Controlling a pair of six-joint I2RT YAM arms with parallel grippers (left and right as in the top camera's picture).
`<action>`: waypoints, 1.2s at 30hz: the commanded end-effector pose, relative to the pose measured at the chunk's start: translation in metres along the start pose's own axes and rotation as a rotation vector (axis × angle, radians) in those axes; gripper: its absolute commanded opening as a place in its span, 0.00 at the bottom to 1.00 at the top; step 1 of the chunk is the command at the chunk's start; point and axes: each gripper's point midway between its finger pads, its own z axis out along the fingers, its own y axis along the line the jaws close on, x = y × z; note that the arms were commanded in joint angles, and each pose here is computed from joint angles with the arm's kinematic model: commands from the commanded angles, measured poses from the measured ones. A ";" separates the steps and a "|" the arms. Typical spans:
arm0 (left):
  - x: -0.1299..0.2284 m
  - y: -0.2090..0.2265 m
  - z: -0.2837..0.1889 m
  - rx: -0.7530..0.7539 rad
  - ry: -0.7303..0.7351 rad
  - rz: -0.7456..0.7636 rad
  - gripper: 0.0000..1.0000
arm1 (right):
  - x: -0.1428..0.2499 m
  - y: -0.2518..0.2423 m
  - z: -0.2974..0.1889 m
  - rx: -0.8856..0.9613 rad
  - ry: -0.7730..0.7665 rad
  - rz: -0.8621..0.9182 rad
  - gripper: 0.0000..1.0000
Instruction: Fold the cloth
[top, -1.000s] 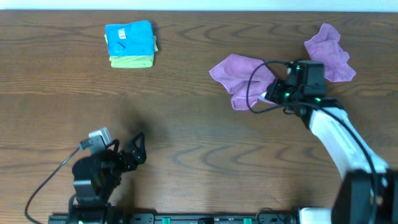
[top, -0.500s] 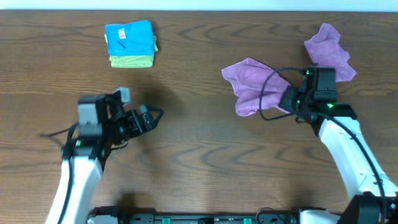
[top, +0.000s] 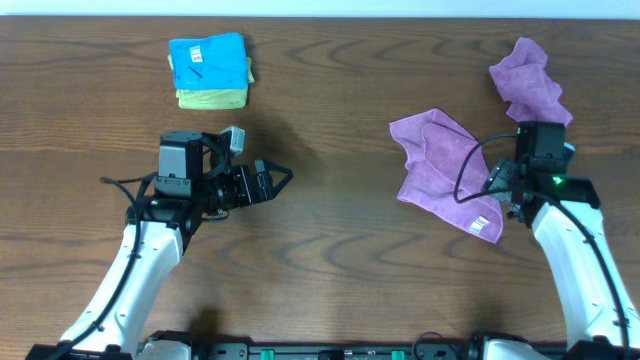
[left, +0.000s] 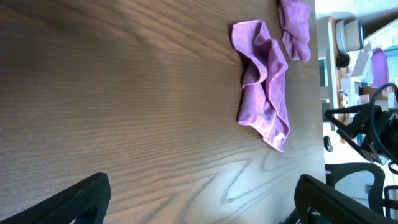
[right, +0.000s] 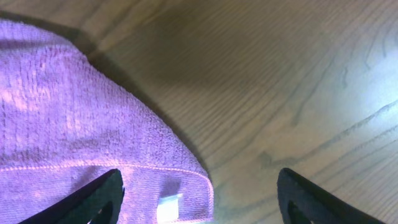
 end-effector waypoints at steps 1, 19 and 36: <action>-0.007 -0.011 -0.001 0.026 -0.008 0.037 0.96 | -0.005 0.027 -0.005 -0.160 -0.019 -0.199 0.76; -0.007 -0.011 -0.001 0.027 -0.009 0.039 0.96 | 0.021 0.162 0.023 -0.588 0.008 -0.478 0.69; -0.007 -0.012 -0.001 0.031 -0.007 0.039 0.96 | 0.005 0.192 0.033 -0.512 -0.111 -0.524 0.58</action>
